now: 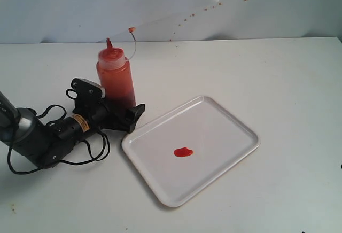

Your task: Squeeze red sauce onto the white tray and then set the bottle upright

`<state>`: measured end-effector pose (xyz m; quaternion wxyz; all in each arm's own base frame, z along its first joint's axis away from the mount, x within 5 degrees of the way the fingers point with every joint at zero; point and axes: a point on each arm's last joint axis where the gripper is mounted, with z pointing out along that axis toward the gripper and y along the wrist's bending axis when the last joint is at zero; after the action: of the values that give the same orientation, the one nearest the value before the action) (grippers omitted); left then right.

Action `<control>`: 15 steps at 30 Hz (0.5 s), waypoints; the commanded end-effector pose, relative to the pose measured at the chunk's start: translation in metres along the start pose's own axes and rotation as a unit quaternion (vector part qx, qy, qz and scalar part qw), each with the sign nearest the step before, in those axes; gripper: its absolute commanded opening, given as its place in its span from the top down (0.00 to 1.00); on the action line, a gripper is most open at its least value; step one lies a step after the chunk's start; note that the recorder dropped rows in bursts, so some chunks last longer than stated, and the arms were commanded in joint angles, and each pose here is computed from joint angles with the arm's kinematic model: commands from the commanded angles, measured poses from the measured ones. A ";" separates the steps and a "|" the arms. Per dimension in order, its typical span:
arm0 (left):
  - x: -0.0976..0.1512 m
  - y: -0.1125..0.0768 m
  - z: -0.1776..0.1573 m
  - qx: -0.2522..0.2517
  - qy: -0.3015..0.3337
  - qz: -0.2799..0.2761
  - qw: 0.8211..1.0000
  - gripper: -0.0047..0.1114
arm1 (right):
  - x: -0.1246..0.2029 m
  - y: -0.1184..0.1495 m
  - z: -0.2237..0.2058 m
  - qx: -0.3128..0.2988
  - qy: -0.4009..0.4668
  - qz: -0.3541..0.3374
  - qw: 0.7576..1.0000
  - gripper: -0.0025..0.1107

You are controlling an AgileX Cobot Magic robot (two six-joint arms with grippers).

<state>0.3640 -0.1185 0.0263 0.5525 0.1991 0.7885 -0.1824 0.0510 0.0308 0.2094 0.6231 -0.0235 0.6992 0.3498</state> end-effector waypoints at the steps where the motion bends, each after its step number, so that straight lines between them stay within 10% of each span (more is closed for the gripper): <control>1: 0.001 0.000 -0.001 -0.002 0.006 -0.003 1.000 0.06 | 0.001 -0.001 0.000 0.000 0.001 0.005 1.000 0.98; 15: -0.013 -0.005 -0.018 -0.003 0.006 0.002 1.000 0.06 | 0.001 -0.001 0.000 0.000 0.001 0.005 1.000 0.98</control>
<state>0.3544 -0.1160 0.0419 0.5510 0.2009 0.7897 -0.1802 0.0510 0.0308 0.2094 0.6231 -0.0235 0.6992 0.3498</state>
